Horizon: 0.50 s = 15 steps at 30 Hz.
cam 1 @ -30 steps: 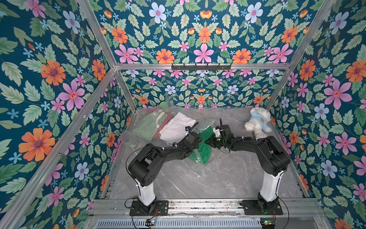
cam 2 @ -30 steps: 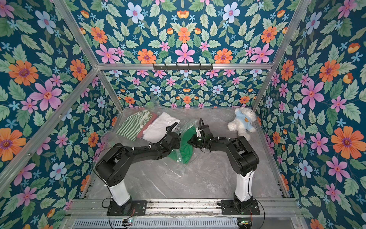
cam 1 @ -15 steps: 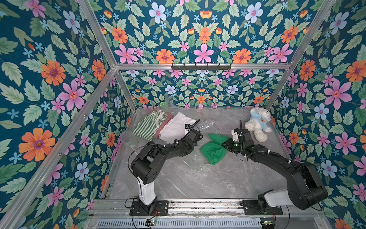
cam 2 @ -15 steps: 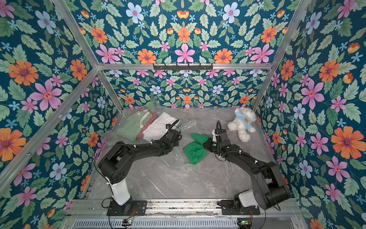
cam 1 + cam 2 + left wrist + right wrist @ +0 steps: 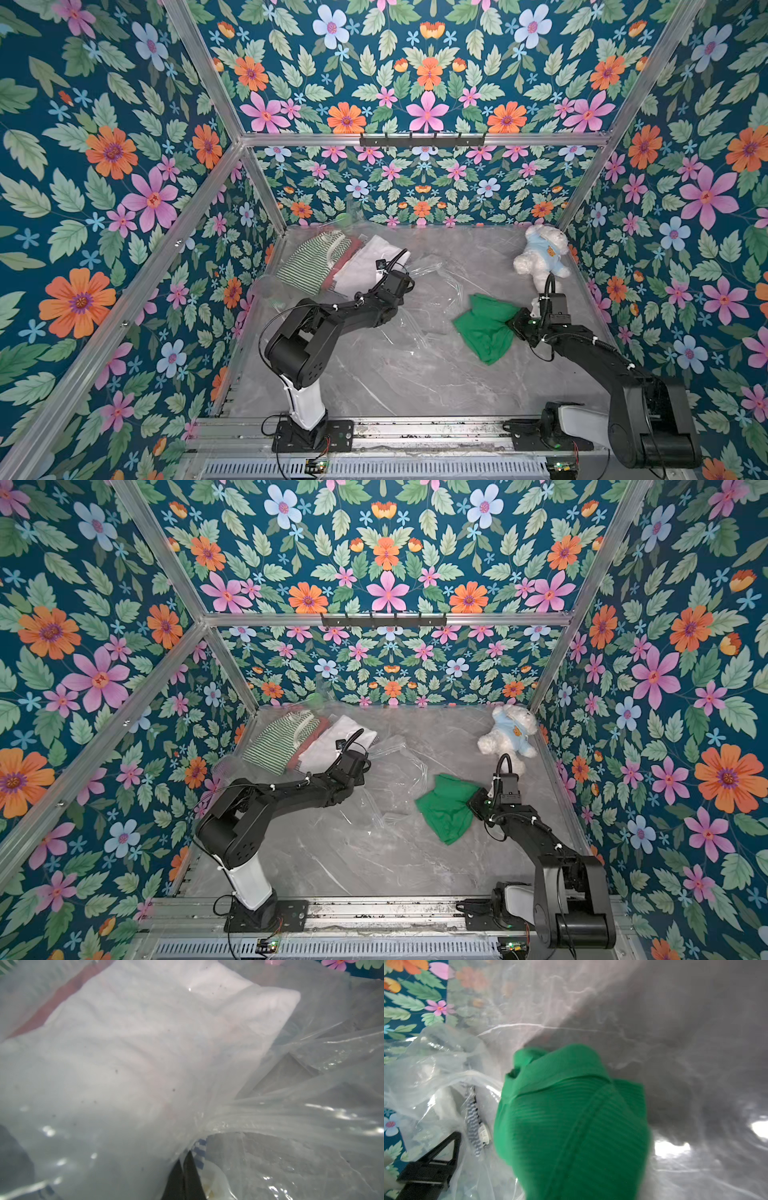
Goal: Take the tank top out of the vacuum bag
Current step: Take out the tank top from the vacuum bag.
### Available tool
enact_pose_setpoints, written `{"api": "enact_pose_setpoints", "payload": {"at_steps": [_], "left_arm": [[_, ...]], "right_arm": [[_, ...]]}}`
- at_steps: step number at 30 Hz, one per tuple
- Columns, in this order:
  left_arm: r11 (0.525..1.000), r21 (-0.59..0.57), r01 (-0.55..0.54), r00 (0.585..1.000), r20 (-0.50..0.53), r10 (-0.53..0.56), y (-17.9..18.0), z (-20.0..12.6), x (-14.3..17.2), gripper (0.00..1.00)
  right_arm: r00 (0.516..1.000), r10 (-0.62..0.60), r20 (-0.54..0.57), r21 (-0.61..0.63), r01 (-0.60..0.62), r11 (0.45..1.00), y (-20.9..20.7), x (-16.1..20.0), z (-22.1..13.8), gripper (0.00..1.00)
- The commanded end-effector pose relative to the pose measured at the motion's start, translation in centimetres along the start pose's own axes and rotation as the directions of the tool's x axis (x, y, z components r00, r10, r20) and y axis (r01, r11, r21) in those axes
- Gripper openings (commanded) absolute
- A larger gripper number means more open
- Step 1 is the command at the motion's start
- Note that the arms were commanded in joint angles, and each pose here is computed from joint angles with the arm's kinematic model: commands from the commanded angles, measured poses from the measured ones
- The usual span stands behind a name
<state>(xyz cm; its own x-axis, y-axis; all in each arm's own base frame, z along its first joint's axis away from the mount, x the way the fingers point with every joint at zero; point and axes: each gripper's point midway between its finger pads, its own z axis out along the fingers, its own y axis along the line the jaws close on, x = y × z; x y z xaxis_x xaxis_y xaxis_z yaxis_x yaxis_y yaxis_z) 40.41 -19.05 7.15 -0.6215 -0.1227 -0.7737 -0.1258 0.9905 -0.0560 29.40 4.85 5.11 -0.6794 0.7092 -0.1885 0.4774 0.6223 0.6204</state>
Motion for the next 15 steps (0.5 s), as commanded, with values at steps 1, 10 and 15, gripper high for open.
{"api": "enact_pose_setpoints", "payload": {"at_steps": [1, 10, 15], "left_arm": [[0.998, -0.067, 0.016, 1.000, 0.024, -0.014, 2.0, -0.1, -0.6, 0.00], [0.997, -0.073, 0.032, 0.999, 0.027, -0.030, 3.0, -0.4, -0.9, 0.00], [0.999, -0.041, 0.030, 0.999, 0.034, -0.028, 2.3, -0.5, -1.3, 0.00]], "right_arm": [[0.999, 0.041, -0.013, 0.011, -0.041, 0.999, -0.8, -0.2, 0.2, 0.00], [0.999, 0.008, 0.037, 0.077, -0.011, 0.997, -1.4, -0.9, -1.2, 0.87], [0.980, -0.037, 0.195, 0.190, -0.001, 0.982, -2.3, -2.5, -5.6, 1.00]]}}
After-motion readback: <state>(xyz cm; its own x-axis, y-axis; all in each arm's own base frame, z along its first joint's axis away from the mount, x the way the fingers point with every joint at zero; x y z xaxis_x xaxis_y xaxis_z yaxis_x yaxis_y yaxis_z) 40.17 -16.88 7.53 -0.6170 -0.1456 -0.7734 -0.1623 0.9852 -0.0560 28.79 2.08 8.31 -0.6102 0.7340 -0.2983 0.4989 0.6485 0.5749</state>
